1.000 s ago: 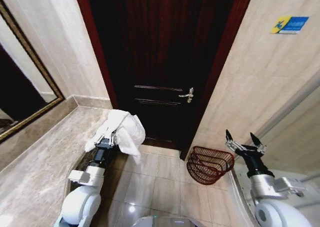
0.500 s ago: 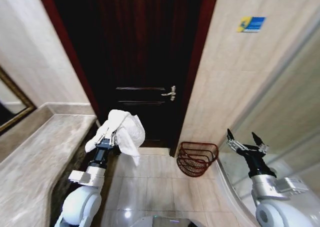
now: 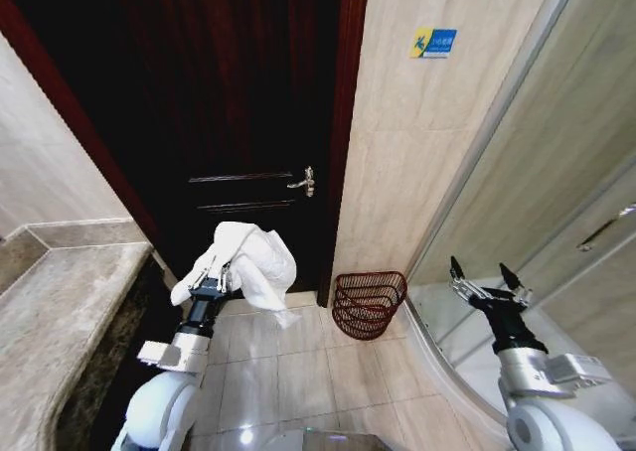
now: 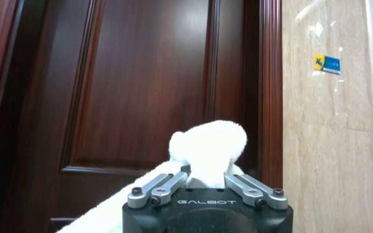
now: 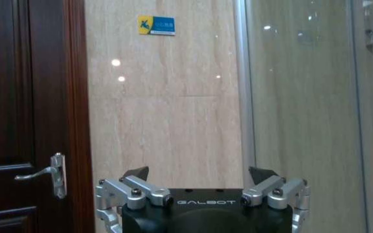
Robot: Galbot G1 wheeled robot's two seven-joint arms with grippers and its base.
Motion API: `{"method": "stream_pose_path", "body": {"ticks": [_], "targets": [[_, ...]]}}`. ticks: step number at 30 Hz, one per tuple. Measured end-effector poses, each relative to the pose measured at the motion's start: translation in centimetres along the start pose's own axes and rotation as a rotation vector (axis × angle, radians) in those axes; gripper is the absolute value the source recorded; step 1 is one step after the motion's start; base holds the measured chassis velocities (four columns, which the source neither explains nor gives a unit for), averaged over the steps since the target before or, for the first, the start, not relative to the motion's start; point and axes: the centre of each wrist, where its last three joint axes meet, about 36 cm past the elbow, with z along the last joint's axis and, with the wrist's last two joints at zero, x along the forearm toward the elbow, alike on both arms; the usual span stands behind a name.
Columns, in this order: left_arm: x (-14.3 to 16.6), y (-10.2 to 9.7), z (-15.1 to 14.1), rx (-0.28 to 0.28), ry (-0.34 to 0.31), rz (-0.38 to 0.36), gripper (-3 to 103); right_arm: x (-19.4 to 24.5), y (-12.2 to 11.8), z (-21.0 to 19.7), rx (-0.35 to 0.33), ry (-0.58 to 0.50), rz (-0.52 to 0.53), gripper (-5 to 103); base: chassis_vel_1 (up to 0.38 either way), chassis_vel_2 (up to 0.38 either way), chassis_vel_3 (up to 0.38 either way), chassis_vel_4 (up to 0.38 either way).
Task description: Discard the used towel into the hamper.
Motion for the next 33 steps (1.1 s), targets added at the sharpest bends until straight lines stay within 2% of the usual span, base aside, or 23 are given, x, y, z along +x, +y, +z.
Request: {"method": "stream_pose_path", "body": {"ticks": [22, 33], "targets": [[0.01, 0.17, 0.72, 0.004, -0.026, -0.001, 9, 0.35, 0.13, 0.17, -0.006, 0.016, -0.004, 100, -0.021, -0.012, -0.015, -0.014], [0.12, 0.22, 0.90, 0.015, -0.028, -0.001, 9, 0.29, 0.18, 0.08, -0.006, 0.012, -0.007, 100, -0.036, -0.111, 0.030, 0.112]]}}
